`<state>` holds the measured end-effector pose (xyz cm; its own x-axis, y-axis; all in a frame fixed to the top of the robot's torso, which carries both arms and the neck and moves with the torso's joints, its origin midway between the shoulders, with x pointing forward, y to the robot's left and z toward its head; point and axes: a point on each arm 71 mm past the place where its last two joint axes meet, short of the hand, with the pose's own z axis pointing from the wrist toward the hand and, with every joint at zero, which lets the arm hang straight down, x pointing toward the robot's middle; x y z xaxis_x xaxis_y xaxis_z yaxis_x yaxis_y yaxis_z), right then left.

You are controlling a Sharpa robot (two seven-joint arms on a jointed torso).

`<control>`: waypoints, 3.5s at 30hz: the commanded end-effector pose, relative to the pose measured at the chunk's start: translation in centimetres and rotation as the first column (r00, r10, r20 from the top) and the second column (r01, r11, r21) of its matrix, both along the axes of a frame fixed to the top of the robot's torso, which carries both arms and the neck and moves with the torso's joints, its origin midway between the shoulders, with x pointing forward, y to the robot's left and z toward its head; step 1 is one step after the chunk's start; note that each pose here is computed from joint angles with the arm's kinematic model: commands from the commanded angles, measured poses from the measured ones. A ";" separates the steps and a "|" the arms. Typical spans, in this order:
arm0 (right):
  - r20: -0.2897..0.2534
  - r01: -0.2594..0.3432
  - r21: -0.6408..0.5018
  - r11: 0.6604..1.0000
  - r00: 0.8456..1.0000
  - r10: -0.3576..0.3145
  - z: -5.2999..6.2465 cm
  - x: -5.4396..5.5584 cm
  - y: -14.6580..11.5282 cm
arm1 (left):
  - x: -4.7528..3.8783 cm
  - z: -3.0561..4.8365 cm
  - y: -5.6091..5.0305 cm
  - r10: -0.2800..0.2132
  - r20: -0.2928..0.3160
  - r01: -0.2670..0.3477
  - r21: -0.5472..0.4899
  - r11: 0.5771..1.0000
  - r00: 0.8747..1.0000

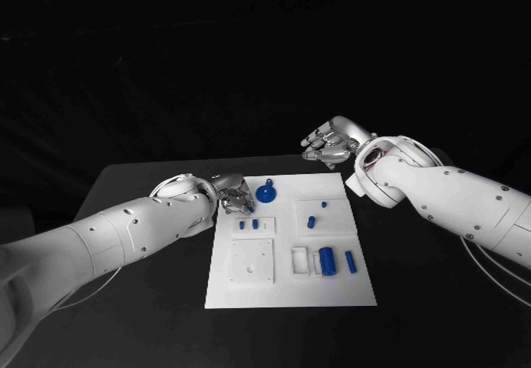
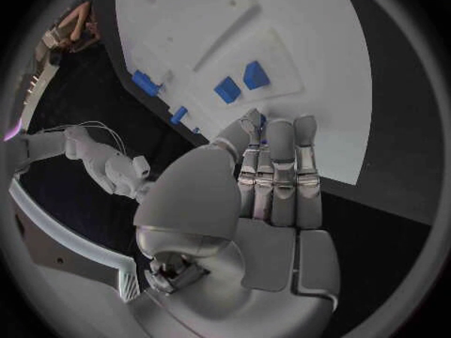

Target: Assemble the parts on the task board

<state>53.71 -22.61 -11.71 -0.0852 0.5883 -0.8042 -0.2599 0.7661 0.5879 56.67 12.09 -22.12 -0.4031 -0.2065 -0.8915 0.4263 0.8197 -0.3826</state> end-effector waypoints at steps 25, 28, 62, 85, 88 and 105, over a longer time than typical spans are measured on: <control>0.004 -0.017 0.000 1.000 1.000 0.017 0.1 -0.1 0.3 | -0.58 -1.80 -1.3 -0.029 -0.071 0.035 0.093 0.995 0.997; 0.003 -0.018 0.000 1.000 1.000 0.018 0.1 -0.1 0.3 | -0.64 -1.95 -1.3 -0.029 -0.078 0.037 0.104 0.994 0.997; -0.075 -0.048 -0.211 0.976 0.997 0.033 -1.3 0.0 -0.5 | -0.36 -1.21 2.1 0.034 0.001 -0.034 0.041 0.999 0.999; -0.070 -0.002 -0.539 0.842 0.997 -0.042 -5.7 -1.3 -3.4 | -1.93 4.01 9.8 0.213 -0.235 -0.317 -0.664 0.677 0.948; -0.072 -0.005 -0.552 0.834 0.997 -0.042 -6.3 -1.5 -3.2 | -2.56 4.34 9.8 0.189 -0.307 -0.356 -0.699 0.620 0.933; -0.135 -0.061 -0.561 0.825 0.991 -0.019 -8.4 -2.3 -2.1 | -3.09 4.83 9.9 0.142 -0.369 -0.385 -0.749 0.539 0.918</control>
